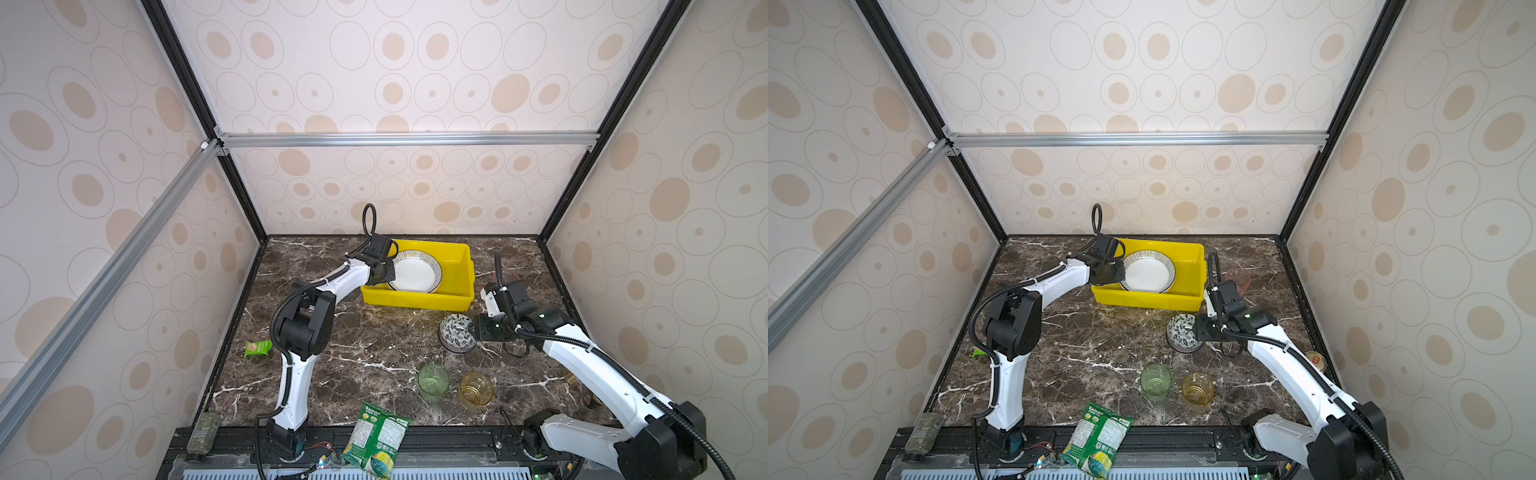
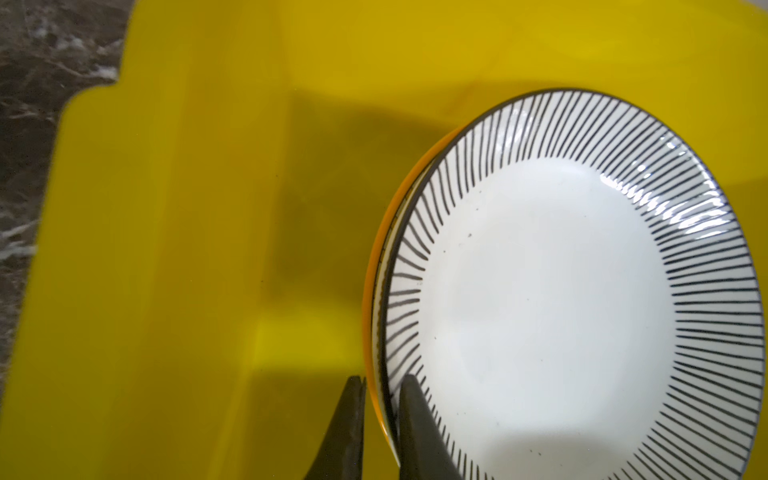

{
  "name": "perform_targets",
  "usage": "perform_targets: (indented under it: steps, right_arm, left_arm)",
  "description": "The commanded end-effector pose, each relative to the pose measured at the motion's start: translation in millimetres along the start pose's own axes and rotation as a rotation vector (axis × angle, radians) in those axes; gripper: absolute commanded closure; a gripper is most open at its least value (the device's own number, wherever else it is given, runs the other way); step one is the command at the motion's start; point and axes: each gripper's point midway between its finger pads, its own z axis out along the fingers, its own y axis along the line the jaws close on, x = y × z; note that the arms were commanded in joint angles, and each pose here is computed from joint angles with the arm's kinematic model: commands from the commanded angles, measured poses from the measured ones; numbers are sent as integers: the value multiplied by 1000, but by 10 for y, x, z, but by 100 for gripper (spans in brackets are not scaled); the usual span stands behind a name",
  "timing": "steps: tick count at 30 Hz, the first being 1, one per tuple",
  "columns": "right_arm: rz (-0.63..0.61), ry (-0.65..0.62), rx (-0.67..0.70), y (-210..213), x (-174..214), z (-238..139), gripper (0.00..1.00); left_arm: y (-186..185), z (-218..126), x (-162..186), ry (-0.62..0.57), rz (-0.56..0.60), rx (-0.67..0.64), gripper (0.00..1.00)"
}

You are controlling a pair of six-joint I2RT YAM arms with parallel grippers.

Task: Place the mixed dishes into the plastic bin
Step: 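Lower the striped plate flat onto the stacked plates and open the left gripper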

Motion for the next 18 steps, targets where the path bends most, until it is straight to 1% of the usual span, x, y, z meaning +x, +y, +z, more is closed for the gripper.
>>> perform_targets:
  steps: [1,6,13,18]
  right_arm:
    - [0,20,0,-20,39,50,50]
    - [-1,23,-3,-12,35,69,50]
    - [6,39,-4,-10,48,113,50]
    - [6,30,15,-45,43,98,50]
  left_arm:
    - [-68,-244,-189,-51,19,3,83]
    - [-169,-352,-246,-68,13,58,83]
    - [-256,-761,-351,-125,36,109,82]
    - [-267,-1032,-296,-135,90,122,81]
